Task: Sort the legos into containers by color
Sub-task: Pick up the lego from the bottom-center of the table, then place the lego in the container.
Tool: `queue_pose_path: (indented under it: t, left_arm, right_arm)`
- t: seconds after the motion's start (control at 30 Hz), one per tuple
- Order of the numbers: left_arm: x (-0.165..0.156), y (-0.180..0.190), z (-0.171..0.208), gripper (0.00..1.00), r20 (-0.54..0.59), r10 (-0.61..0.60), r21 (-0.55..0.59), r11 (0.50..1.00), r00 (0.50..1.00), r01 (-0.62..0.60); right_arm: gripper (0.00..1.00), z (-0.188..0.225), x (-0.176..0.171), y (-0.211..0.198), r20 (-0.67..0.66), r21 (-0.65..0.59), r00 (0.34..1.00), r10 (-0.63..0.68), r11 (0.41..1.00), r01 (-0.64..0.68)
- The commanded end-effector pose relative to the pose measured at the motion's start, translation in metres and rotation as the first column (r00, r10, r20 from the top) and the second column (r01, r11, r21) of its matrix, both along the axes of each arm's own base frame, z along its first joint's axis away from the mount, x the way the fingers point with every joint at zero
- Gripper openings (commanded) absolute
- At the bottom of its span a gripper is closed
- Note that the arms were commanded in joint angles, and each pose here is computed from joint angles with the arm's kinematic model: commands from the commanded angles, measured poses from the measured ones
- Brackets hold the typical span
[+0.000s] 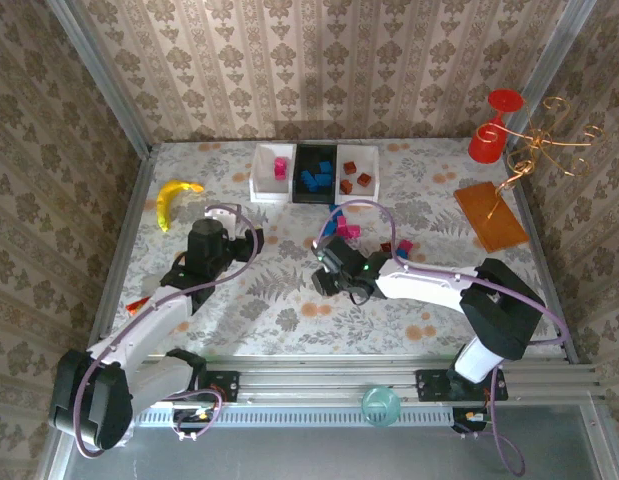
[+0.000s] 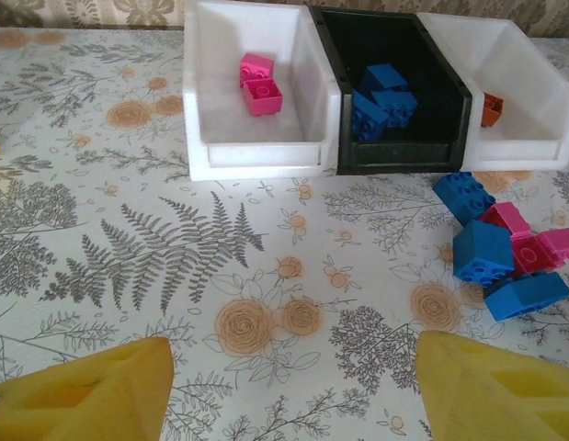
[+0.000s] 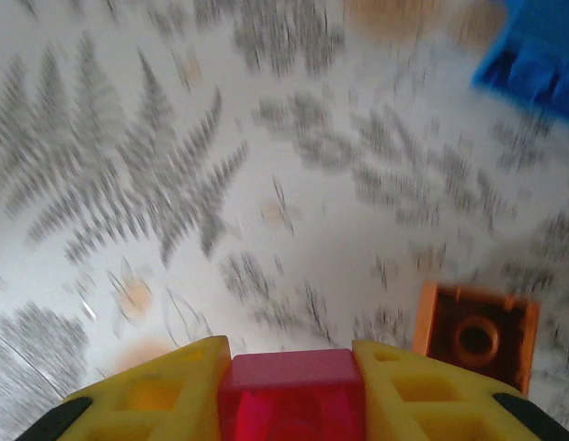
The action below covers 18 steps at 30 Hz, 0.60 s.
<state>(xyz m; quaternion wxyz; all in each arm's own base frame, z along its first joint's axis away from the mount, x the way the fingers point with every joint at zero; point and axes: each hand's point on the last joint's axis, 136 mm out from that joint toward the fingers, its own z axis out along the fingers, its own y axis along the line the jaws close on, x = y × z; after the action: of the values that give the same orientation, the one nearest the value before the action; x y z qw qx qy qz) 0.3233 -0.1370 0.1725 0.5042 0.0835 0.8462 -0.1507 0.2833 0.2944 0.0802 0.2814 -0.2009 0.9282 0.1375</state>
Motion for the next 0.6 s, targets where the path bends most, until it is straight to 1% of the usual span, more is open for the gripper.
queue_pose_path:
  t: [0.0,0.1,0.17,0.27,0.4,0.57]
  left_arm:
    - [-0.005,0.005,0.001,0.72,-0.009,0.009,-0.057,0.998,1.000,-0.009]
    - [-0.006,0.011,-0.002,0.72,-0.009,0.024,-0.081,0.996,1.000,-0.025]
    - [-0.004,0.018,-0.009,0.74,-0.011,0.052,-0.080,0.995,0.999,-0.053]
    - [-0.003,0.023,-0.017,0.75,-0.041,0.060,-0.092,0.994,0.997,-0.064]
    - [-0.005,0.023,-0.011,0.75,-0.024,0.055,-0.111,0.992,0.998,-0.057]
    - [-0.007,0.022,-0.008,0.75,-0.015,0.049,-0.128,0.990,0.999,-0.051]
  right_arm:
    - [0.35,0.046,0.036,0.020,0.072,0.148,0.997,-0.025,0.989,0.014]
    - [0.34,0.077,0.076,0.041,0.119,0.263,0.991,-0.069,0.964,0.035]
    - [0.34,0.089,0.105,0.055,0.145,0.301,0.985,-0.095,0.952,0.047]
    - [0.34,0.100,0.149,0.068,0.191,0.339,0.970,-0.152,0.937,0.080]
    - [0.34,0.098,0.206,0.076,0.218,0.373,0.948,-0.230,0.918,0.137]
    - [0.34,0.085,0.262,0.090,0.241,0.409,0.934,-0.263,0.900,0.148]
